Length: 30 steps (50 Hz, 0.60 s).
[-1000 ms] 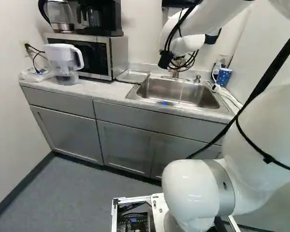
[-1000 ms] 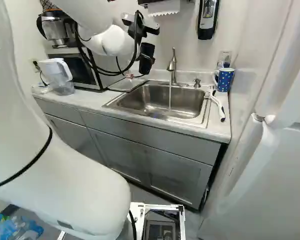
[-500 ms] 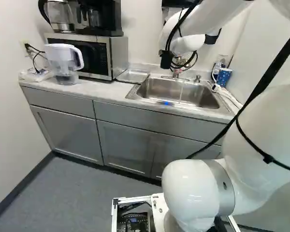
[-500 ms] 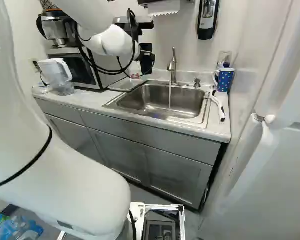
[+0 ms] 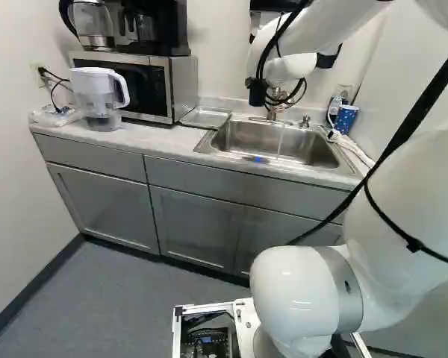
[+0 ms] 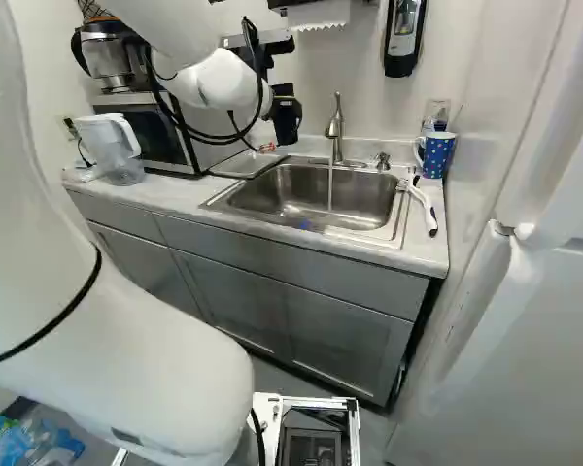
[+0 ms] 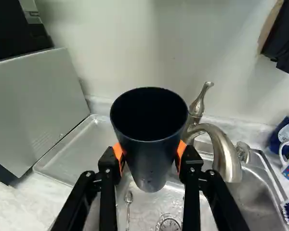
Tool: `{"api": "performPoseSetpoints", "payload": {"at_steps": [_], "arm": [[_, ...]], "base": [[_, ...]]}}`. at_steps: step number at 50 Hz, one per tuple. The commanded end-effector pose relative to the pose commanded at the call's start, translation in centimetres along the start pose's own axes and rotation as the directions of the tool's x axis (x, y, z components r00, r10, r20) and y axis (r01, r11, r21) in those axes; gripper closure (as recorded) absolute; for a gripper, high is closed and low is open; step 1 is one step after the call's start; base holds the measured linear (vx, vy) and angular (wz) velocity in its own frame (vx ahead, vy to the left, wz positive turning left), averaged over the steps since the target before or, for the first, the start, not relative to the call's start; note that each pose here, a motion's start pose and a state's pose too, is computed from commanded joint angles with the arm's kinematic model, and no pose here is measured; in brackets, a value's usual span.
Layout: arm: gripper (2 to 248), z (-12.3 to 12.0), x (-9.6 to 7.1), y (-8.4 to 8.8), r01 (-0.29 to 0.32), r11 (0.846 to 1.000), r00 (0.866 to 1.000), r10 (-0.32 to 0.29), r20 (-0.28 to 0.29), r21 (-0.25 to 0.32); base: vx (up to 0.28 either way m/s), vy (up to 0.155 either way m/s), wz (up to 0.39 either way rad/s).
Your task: Rinse the cup and place it in the tray
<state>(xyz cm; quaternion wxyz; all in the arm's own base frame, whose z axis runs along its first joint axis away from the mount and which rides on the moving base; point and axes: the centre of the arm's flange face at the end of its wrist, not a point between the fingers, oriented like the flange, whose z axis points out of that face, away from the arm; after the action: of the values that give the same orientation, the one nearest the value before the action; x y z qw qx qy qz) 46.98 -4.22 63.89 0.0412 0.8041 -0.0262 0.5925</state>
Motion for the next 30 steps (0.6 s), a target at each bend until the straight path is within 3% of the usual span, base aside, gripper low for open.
{"api": "performPoseSetpoints", "payload": {"at_steps": [30], "arm": [[128,2.9,1.2,-4.2,0.024,0.997,1.0,-0.025,0.001,0.079]], "base": [[0.0,0.0,0.0]]}}
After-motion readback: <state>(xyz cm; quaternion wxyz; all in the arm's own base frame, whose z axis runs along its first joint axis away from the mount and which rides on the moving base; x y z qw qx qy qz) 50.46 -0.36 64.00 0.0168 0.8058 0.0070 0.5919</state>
